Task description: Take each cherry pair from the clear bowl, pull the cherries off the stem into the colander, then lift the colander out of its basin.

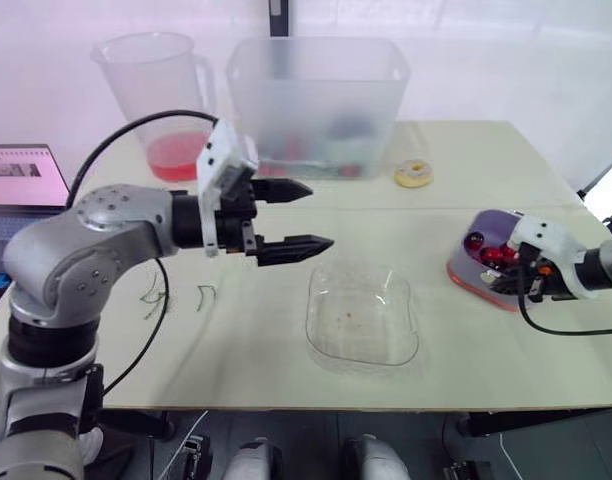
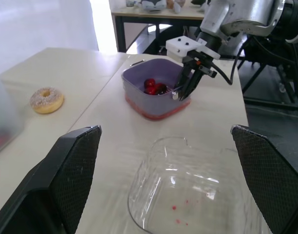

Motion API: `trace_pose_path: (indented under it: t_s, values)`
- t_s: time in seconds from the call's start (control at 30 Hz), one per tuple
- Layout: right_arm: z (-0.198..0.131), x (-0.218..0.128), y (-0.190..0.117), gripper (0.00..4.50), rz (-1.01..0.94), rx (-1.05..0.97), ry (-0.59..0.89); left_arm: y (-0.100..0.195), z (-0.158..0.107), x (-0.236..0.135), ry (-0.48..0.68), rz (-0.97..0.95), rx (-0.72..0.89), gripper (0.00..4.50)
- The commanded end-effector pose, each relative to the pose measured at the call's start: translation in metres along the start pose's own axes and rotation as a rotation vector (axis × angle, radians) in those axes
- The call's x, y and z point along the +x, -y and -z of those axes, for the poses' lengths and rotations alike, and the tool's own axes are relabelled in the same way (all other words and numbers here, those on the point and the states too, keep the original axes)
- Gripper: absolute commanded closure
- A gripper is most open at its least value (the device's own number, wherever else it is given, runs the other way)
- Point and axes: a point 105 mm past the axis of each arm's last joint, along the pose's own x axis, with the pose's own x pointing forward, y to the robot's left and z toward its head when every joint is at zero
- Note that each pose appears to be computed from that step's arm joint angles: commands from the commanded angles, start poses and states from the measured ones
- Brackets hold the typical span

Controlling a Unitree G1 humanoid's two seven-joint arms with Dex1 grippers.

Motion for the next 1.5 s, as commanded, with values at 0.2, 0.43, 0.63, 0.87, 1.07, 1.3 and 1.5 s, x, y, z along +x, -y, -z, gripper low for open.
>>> trace_pose_path:
  t_s: [0.2,0.43,0.63,0.87,1.07,1.3,1.5]
  values:
    - [-0.030,-0.039,0.005,4.28,0.058,-0.030,0.078,0.004,-0.013,0.013,-0.002,0.020,0.079,0.00]
    - [-0.044,-0.060,0.003,4.28,0.076,-0.038,0.110,-0.002,-0.008,0.001,0.048,-0.001,0.033,0.00]
    - [-0.041,-0.071,0.003,4.28,0.099,0.014,0.124,-0.025,0.014,-0.017,-0.019,-0.041,0.024,0.00]
    - [-0.041,-0.076,0.003,4.28,0.125,0.051,0.167,-0.036,0.025,-0.026,-0.023,-0.026,0.030,0.00]
    - [-0.038,-0.076,0.002,4.28,0.129,0.079,0.186,-0.038,0.032,-0.028,-0.037,-0.021,0.036,0.00]
    - [-0.035,-0.072,-0.001,4.28,0.119,0.065,0.155,-0.039,0.041,-0.027,-0.056,-0.023,0.036,0.00]
    - [-0.034,-0.067,-0.002,4.28,0.100,0.030,0.121,-0.037,0.044,-0.026,-0.053,-0.013,0.029,0.00]
